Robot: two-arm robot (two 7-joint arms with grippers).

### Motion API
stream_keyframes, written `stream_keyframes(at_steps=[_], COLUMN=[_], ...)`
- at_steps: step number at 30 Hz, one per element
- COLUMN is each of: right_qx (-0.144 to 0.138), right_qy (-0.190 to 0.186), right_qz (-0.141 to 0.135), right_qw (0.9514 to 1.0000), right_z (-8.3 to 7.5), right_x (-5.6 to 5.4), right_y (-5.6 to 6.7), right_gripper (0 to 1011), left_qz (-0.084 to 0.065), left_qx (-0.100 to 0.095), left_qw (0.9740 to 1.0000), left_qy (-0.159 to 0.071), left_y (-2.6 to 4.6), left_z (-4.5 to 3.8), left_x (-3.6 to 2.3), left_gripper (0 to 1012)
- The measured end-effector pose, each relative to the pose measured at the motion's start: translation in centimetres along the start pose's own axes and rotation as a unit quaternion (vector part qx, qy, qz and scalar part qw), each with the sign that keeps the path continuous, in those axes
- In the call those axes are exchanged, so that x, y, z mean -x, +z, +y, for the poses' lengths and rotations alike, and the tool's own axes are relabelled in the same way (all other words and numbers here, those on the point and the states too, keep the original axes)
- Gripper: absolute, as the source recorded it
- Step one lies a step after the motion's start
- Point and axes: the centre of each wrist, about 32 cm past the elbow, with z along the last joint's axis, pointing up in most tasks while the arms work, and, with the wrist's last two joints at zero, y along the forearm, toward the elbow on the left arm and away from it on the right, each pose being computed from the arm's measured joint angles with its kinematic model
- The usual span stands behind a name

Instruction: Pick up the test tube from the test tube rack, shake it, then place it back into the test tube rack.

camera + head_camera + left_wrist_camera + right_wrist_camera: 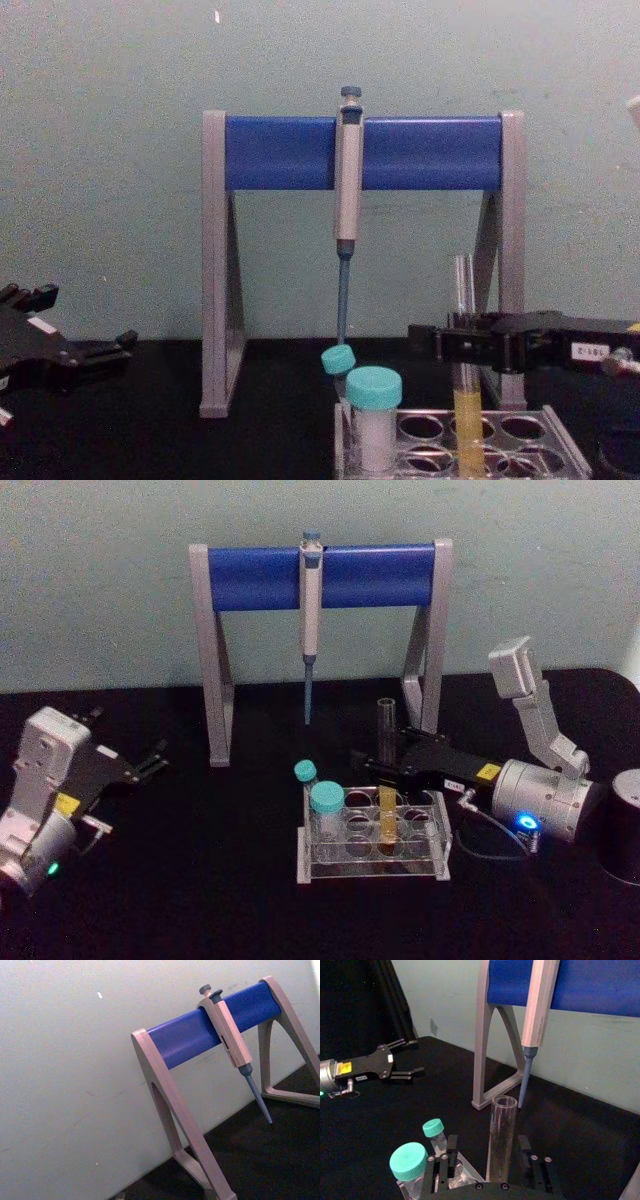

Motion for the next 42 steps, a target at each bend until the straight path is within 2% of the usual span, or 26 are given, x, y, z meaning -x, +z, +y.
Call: stream_keyframes(at_steps=[6,7,13,17,34,42], right_qx=[0.0,0.0,0.0,0.0,0.0,-0.025], right_qy=[0.0,-0.001,-0.001,-0.001,-0.001,-0.002], right_qz=[0.0,0.0,0.0,0.0,0.0,-0.023], right_qw=[1.0,1.0,1.0,1.0,1.0,0.9994], right_z=[-0.03,-0.04,-0.04,-0.05,-0.04,-0.48], right_x=[-0.01,-0.01,0.0,0.0,0.0,0.16], right_y=[0.0,0.0,0.01,0.0,0.0,-0.32], right_gripper=[585,585,335,232,225,225], left_qz=[0.0,0.0,0.0,0.0,0.0,0.0], left_qx=[0.0,0.0,0.0,0.0,0.0,0.0], left_qw=[1.0,1.0,1.0,1.0,1.0,1.0], left_qy=[0.0,0.0,0.0,0.0,0.0,0.0], left_y=[0.0,0.0,0.0,0.0,0.0,0.0], left_z=[0.0,0.0,0.0,0.0,0.0,0.0], left_x=[0.0,0.0,0.0,0.0,0.0,0.0], left_gripper=[1009,1010,1009,1010,1010,1010])
